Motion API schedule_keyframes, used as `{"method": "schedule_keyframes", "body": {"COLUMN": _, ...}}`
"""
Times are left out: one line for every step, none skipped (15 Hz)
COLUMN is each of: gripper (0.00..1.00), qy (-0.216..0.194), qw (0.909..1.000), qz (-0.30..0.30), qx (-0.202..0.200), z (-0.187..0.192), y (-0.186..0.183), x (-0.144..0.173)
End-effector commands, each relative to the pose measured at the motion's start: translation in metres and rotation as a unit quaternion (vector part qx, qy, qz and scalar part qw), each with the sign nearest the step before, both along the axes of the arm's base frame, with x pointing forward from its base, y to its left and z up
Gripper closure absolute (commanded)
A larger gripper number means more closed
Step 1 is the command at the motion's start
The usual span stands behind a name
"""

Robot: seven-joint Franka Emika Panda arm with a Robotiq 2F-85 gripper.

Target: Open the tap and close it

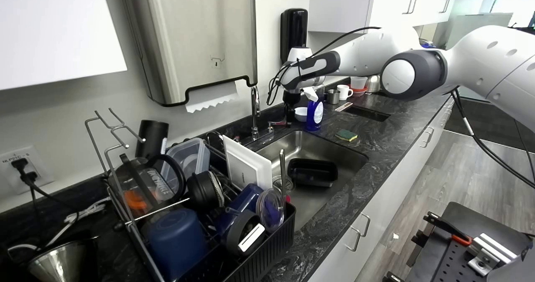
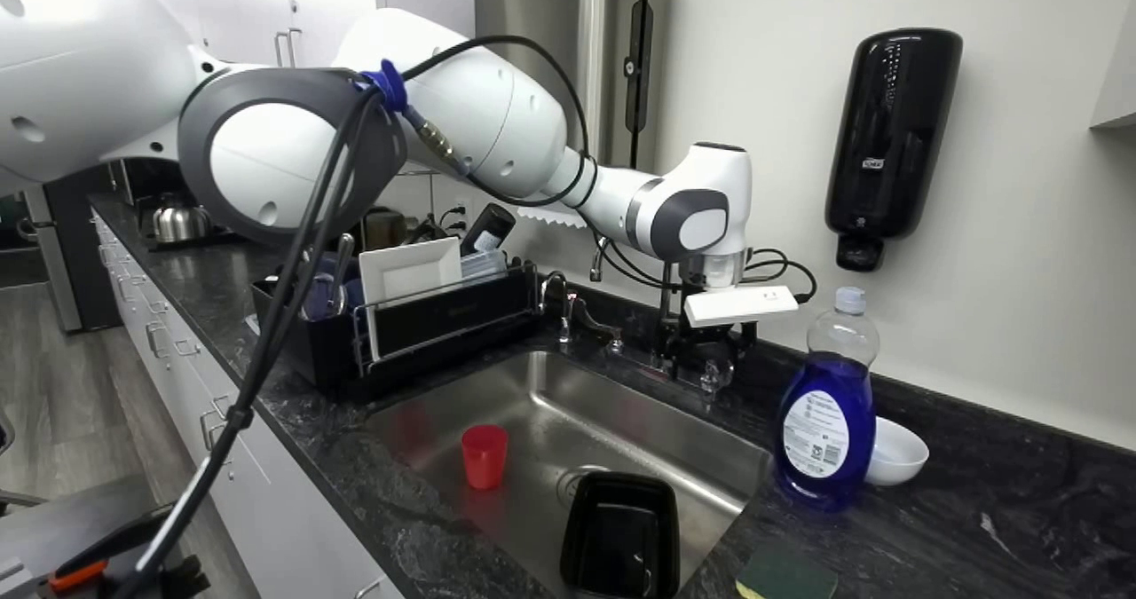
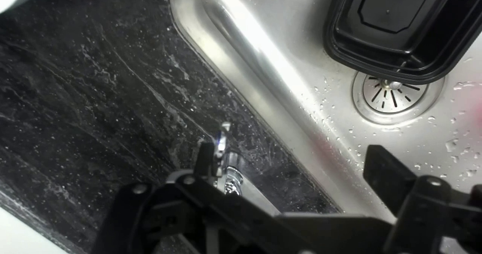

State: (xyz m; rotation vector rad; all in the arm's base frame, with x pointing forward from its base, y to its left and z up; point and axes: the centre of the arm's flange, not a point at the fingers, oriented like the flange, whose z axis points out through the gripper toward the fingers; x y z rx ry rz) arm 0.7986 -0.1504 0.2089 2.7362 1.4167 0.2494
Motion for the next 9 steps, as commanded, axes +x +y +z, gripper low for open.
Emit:
{"method": "schedule_keyframes", "body": {"gripper": 0.00, "qy": 0.030, "qw": 0.9995, "qz": 0.010, "qx": -0.006, "z": 0.0019, "y": 0.0148, "x": -0.0124}}
{"method": "schedule_keyframes", "body": {"gripper": 0.00, "qy": 0.032, "qw": 0.9994, "qz": 0.011, "qx": -0.006, "z": 0.0017, "y": 0.0169, "x": -0.0128}}
{"method": "schedule_keyframes", "body": {"gripper": 0.00, "qy": 0.033, "qw": 0.9993, "qz": 0.013, "qx": -0.006, "z": 0.0017, "y": 0.0187, "x": -0.0132}}
{"method": "schedule_keyframes", "body": {"gripper": 0.00, "qy": 0.035, "qw": 0.9993, "qz": 0.014, "qx": -0.007, "z": 0.0016, "y": 0.0203, "x": -0.0132}}
{"method": "schedule_keyframes", "body": {"gripper": 0.00, "qy": 0.035, "qw": 0.9993, "qz": 0.014, "qx": -0.007, "z": 0.0019, "y": 0.0213, "x": -0.0133}}
{"method": "schedule_keyframes", "body": {"gripper": 0.00, "qy": 0.035, "qw": 0.9993, "qz": 0.014, "qx": -0.007, "z": 0.0020, "y": 0.0218, "x": -0.0134}}
{"method": "schedule_keyframes", "body": {"gripper": 0.00, "qy": 0.035, "qw": 0.9993, "qz": 0.014, "qx": -0.007, "z": 0.0022, "y": 0.0215, "x": -0.0136}}
{"method": "schedule_keyframes", "body": {"gripper": 0.00, "qy": 0.035, "qw": 0.9993, "qz": 0.014, "qx": -0.006, "z": 0.0022, "y": 0.0210, "x": -0.0137}}
{"method": "schedule_keyframes", "body": {"gripper": 0.00, "qy": 0.035, "qw": 0.9993, "qz": 0.014, "qx": -0.006, "z": 0.0023, "y": 0.0206, "x": -0.0136}}
